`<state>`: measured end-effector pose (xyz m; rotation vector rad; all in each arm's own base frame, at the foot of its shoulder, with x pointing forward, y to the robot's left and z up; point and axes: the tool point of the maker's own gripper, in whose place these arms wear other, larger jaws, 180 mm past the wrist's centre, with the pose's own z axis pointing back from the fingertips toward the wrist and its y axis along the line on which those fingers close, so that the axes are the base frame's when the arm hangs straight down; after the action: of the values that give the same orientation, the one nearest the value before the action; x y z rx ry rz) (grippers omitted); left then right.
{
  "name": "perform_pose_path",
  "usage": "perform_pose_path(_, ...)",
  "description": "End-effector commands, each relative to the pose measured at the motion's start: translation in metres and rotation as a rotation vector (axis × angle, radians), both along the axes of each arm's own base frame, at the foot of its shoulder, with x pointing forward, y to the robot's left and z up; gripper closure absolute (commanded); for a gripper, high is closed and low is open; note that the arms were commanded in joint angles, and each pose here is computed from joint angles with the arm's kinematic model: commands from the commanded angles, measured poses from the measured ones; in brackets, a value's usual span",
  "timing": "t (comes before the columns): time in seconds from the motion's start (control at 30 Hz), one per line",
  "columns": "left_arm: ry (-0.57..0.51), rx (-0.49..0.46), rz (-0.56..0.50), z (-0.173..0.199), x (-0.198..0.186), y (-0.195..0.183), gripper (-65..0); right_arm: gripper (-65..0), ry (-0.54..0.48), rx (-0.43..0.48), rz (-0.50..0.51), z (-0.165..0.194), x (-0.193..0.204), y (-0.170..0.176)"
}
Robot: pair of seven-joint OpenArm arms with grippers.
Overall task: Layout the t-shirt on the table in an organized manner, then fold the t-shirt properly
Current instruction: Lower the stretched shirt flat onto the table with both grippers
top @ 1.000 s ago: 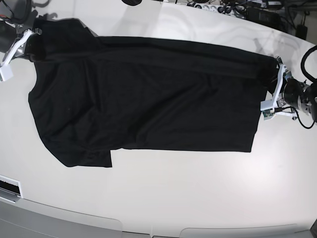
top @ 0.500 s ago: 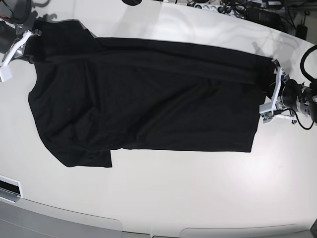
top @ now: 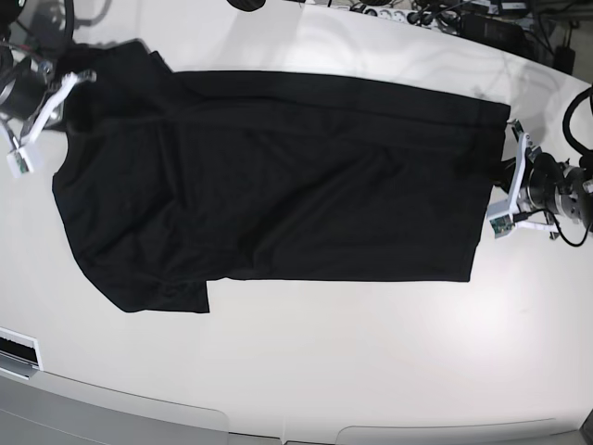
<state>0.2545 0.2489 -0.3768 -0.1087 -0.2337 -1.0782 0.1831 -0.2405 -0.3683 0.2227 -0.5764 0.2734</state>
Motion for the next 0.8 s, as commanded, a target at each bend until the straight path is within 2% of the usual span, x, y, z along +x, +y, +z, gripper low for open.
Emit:
perform_pose_path(0.0,-0.041,0.011,0.008,0.014,0.013,0.007,-12.4,-14.8,-0.028,-0.035,-0.013,0.009,0.008,-0.011)
perform_pose_path(0.07,-0.047,0.012,0.010,0.016,0.016,0.008,-19.2,-29.2,-0.024,-0.076,-0.067,0.012,0.013,-0.025)
perform_pose_path(0.1,-0.051,0.010,0.011,0.018,0.018,0.007,-20.9,-33.6,-0.020,-0.090,-0.092,0.013,0.015,-0.031)
perform_pose_path(0.13,-0.053,0.009,0.012,0.019,0.018,0.007,-21.2,-34.9,-0.020,-0.100,-0.110,0.015,0.017,-0.036)
perform_pose_path(0.3,-0.042,-0.013,0.021,0.020,0.017,0.004,-21.2,-34.7,-0.043,-0.111,-0.140,0.028,0.020,-0.051)
perform_pose_path(0.5,-0.037,-0.028,0.025,0.020,0.017,0.001,-21.2,-34.7,0.054,-0.047,-0.161,0.012,-0.013,-0.043)
perform_pose_path(0.63,-0.037,-0.032,0.025,0.020,0.017,0.000,-21.2,-34.7,0.076,-0.011,-0.314,-0.006,-0.033,-0.040)
perform_pose_path(0.77,-0.035,-0.040,0.025,0.020,0.017,-0.002,-21.2,-34.7,0.116,-0.061,-0.429,-0.028,-0.051,-0.038)
